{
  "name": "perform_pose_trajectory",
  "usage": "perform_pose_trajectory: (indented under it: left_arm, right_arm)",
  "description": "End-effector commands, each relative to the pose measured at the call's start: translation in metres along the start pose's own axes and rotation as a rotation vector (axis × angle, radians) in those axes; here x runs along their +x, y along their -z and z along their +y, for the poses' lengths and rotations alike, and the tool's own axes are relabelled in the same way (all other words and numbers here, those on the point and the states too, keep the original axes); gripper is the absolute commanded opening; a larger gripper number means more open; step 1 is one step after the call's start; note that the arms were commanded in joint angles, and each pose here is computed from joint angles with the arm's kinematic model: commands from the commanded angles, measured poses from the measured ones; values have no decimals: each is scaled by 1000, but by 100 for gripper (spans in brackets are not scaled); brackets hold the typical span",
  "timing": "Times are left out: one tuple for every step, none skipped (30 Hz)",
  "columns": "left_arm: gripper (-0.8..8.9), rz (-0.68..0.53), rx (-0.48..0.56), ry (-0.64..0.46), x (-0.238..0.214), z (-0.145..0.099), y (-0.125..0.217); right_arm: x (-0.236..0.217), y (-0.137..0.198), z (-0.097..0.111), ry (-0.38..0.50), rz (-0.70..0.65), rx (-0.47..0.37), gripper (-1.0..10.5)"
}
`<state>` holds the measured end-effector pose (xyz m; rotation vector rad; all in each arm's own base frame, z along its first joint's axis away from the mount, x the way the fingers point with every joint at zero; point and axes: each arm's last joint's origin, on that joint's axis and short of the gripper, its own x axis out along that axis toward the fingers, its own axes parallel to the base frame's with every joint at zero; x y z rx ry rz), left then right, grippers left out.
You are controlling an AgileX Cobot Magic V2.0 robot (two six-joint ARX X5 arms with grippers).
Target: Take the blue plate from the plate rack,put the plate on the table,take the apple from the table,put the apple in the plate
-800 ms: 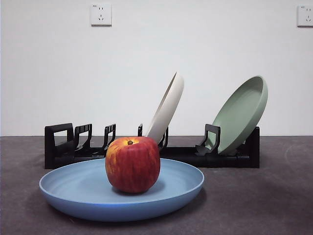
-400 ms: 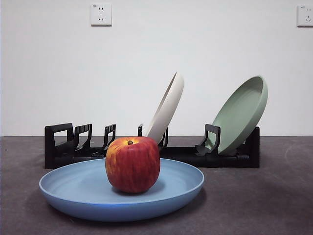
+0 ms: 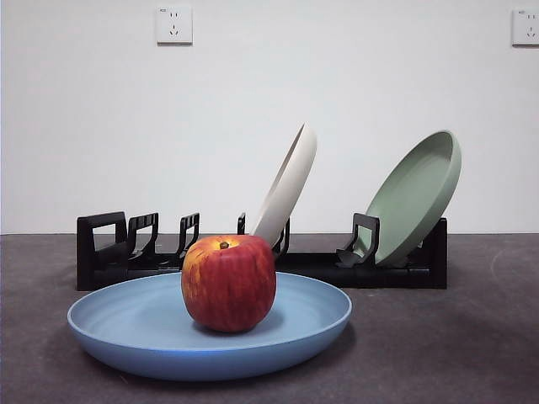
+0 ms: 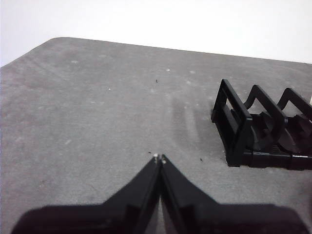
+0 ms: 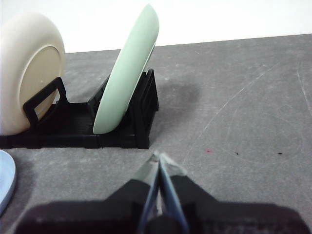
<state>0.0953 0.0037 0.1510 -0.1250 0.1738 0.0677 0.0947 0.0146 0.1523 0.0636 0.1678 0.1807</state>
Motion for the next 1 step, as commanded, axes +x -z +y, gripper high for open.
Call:
perform_pose_trajectory:
  left_arm:
    - [-3,6,-7,0,1,1,4]
  right_arm:
    - [1,4,0,4,19,10,1]
